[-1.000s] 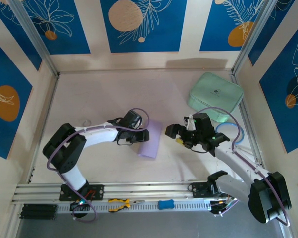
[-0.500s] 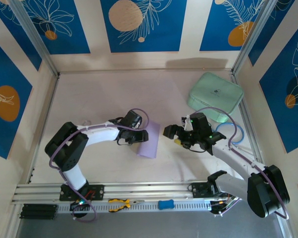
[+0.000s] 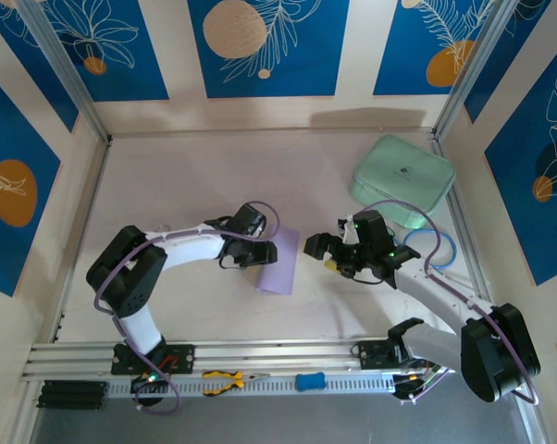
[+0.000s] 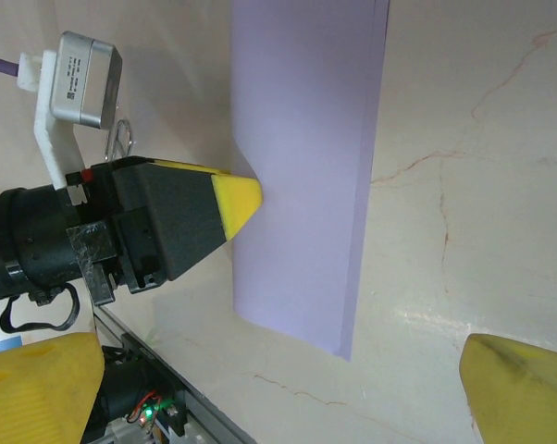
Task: Fold a paper plane with a square sheet of paper (pick it up from the middle)
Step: First fold the square sheet of paper in half at the center of the table.
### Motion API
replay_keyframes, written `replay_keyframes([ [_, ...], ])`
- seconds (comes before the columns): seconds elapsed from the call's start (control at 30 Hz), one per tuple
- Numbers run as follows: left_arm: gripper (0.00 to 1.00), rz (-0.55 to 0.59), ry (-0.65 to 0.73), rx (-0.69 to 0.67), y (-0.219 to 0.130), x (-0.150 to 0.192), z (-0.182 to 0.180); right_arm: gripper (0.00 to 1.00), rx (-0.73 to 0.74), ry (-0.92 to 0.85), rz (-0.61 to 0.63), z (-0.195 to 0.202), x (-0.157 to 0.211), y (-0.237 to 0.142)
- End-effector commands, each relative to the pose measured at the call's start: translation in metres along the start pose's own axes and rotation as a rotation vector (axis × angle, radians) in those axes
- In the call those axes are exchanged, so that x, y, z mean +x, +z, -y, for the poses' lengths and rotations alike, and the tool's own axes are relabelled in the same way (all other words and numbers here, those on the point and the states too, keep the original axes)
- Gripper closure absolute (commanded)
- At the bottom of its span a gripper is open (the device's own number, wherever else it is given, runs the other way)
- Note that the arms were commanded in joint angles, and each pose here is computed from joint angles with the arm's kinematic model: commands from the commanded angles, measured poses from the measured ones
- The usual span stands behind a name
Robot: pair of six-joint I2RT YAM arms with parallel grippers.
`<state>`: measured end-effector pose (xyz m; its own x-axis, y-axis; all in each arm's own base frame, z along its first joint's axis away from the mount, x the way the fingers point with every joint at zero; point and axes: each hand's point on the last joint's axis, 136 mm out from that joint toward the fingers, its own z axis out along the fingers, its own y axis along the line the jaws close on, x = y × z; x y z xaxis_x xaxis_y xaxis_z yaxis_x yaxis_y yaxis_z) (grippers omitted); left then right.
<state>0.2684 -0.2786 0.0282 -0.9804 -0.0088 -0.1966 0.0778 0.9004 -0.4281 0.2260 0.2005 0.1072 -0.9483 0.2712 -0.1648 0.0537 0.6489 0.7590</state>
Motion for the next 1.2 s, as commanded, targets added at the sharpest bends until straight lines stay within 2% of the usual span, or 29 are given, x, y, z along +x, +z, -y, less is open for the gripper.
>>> replay_keyframes([
  [0.0,0.48,-0.027,0.022,-0.064,0.003,-0.002,-0.012,0.01,0.015,0.014,-0.015,0.008,0.006,0.004],
  [0.47,0.47,-0.065,-0.017,-0.093,0.016,0.004,-0.019,0.01,0.030,0.017,-0.025,0.010,0.005,0.008],
  [1.17,0.47,-0.067,-0.021,-0.082,0.017,0.002,-0.015,0.00,0.062,0.021,-0.014,0.016,0.003,0.005],
])
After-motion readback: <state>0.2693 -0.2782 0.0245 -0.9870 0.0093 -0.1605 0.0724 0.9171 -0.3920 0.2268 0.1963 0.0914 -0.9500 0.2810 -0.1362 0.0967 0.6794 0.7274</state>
